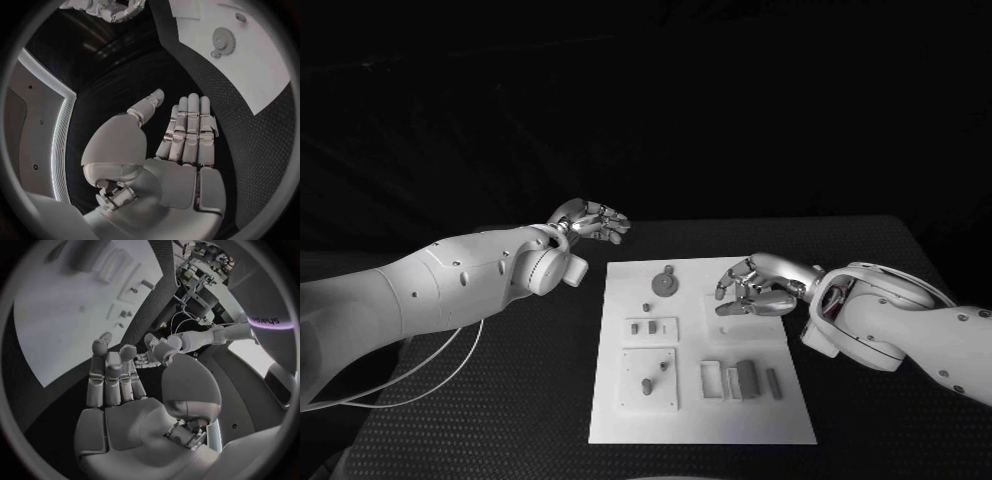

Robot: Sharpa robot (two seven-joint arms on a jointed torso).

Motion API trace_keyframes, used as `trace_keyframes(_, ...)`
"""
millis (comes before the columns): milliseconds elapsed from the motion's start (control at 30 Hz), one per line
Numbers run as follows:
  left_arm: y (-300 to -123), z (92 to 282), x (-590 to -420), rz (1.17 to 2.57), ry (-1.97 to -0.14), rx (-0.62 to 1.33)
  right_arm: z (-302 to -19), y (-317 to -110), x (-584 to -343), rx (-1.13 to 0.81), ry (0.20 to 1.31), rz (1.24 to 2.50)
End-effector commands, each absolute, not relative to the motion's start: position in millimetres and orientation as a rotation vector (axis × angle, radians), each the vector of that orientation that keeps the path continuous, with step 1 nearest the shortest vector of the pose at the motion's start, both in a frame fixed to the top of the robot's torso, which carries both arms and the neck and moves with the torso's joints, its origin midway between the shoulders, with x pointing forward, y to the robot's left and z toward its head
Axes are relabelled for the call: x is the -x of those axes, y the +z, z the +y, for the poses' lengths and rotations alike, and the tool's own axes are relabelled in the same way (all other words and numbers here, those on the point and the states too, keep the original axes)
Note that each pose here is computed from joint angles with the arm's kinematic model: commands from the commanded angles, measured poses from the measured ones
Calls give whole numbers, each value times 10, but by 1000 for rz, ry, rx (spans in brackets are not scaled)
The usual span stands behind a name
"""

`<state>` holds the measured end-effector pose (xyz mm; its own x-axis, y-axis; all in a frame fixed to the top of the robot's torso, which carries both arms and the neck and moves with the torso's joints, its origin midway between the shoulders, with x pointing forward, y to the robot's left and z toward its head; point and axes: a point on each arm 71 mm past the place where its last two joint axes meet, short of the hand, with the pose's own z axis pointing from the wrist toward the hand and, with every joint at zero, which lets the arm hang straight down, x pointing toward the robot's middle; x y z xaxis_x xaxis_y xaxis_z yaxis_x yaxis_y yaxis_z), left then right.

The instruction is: Assemble the parts on the task board

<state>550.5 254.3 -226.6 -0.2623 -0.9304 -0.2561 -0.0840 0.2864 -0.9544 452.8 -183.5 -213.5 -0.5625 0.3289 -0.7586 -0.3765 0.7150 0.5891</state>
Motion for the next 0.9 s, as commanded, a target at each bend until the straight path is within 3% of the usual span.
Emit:
trace_keyframes(33,-2263,2536,-5499,1603,-1137,950,-1874,-2295,-4395,-8,824,2233)
trace_keyframes(167,-2273,2551,-5496,1603,-1133,952,-1967,-2379,-4322,14,726,2307)
trace_keyframes(300,-2290,2554,-5489,1604,-1132,954,-2031,-2411,-4300,112,535,2274)
trace_keyframes(367,-2294,2553,-5487,1605,-1132,954,-2068,-2446,-4279,76,481,2316)
trace_keyframes(900,-2302,2549,-5480,1609,-1133,956,-2273,-2594,-4167,30,344,2441)
